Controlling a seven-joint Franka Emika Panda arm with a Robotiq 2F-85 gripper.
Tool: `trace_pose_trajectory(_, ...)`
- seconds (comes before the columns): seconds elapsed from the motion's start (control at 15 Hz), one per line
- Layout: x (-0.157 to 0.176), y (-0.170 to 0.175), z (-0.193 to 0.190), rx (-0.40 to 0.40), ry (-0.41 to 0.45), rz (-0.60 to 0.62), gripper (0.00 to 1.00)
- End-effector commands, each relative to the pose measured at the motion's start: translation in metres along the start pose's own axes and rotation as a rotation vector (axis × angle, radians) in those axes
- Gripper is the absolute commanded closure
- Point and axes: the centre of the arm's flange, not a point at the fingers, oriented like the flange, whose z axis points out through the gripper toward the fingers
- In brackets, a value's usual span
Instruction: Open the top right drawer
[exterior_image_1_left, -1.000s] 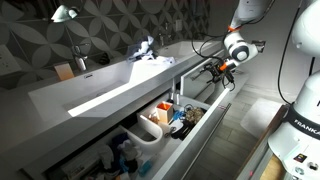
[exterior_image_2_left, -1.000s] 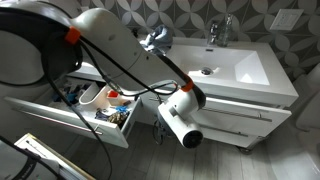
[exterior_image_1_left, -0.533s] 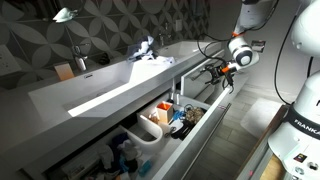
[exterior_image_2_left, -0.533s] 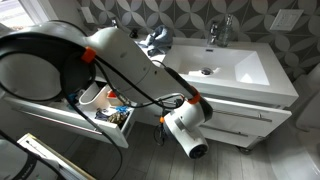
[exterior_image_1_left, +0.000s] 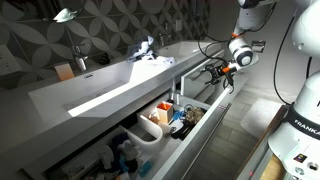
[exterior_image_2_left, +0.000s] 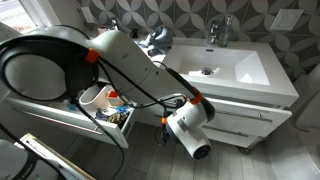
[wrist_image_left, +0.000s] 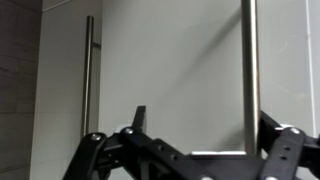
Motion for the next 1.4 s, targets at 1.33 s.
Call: trace_pose_trajectory(1.33,-0.051,0.222,-0.139,0.214,-0.198,-0.079,0.00)
